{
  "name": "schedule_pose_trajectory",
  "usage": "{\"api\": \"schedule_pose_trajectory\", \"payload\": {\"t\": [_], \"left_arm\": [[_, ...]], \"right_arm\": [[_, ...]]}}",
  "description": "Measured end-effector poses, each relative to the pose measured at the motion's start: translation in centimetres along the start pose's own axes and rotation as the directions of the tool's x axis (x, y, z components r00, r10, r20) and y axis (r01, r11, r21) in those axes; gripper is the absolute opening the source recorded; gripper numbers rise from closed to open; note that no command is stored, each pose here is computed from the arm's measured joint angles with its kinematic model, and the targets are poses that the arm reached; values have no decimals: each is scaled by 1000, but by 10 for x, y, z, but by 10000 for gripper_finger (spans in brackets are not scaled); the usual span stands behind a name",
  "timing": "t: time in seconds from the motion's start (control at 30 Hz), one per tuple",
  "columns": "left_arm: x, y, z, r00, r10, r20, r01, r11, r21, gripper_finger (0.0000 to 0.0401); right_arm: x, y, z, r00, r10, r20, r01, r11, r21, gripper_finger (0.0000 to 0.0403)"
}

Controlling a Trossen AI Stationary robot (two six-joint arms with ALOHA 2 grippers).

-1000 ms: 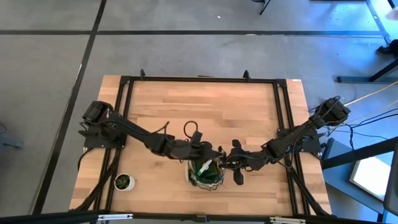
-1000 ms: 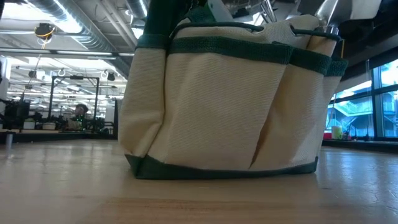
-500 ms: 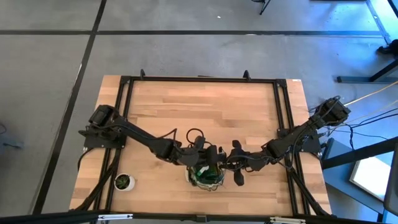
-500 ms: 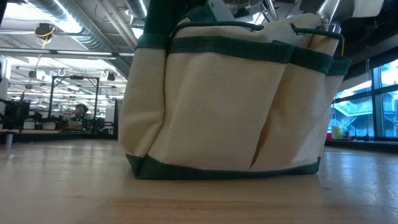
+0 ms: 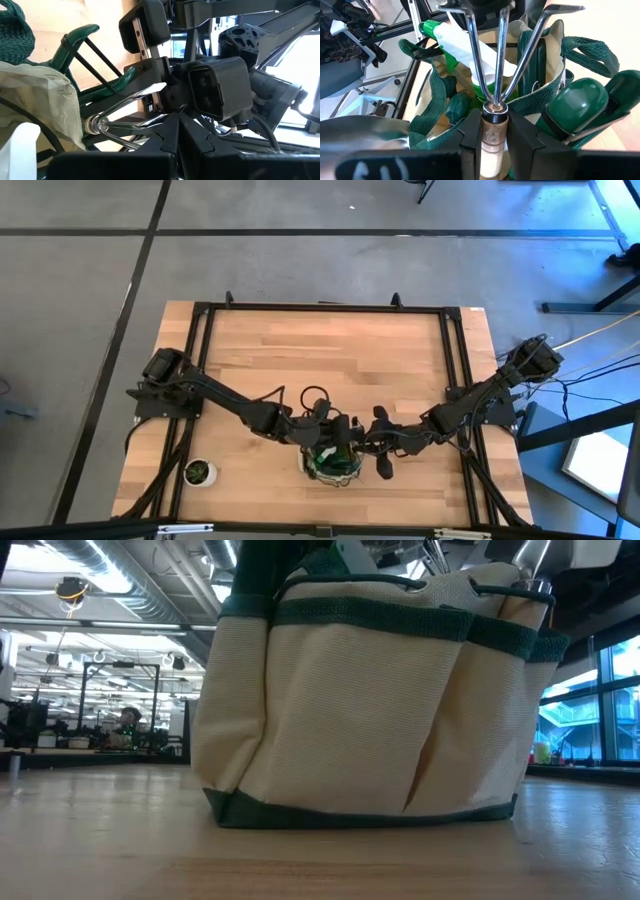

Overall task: Pick & Place Garden tools in Gardening bag
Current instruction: Put the brown hand rake into the gardening bag

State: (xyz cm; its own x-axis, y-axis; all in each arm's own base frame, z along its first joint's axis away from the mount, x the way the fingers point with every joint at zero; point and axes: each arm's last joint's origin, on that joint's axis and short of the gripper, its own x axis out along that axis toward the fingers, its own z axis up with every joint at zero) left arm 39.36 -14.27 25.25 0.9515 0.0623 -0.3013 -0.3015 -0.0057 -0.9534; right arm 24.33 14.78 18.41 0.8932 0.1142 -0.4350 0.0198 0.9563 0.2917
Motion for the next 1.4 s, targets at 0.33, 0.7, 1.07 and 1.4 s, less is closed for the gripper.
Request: {"api": "schedule_pose_trajectory", "payload": {"t": [0.33,0.7,1.07,1.4], "left_arm": [[1,9,-1,998,59,-23,-59,998,28,1],[0,9,-1,997,68,-27,-67,997,45,1],[0,9,-1,996,79,-39,-77,995,61,1],[0,10,-2,995,83,-50,-80,994,71,1]], "right_arm": [[0,7,11,998,49,48,-52,997,57,169],[0,19,30,999,40,25,-40,999,-36,268],[-6,24,40,980,-81,-184,70,995,-67,275],[-18,37,47,986,-42,-162,28,996,-89,275]]}}
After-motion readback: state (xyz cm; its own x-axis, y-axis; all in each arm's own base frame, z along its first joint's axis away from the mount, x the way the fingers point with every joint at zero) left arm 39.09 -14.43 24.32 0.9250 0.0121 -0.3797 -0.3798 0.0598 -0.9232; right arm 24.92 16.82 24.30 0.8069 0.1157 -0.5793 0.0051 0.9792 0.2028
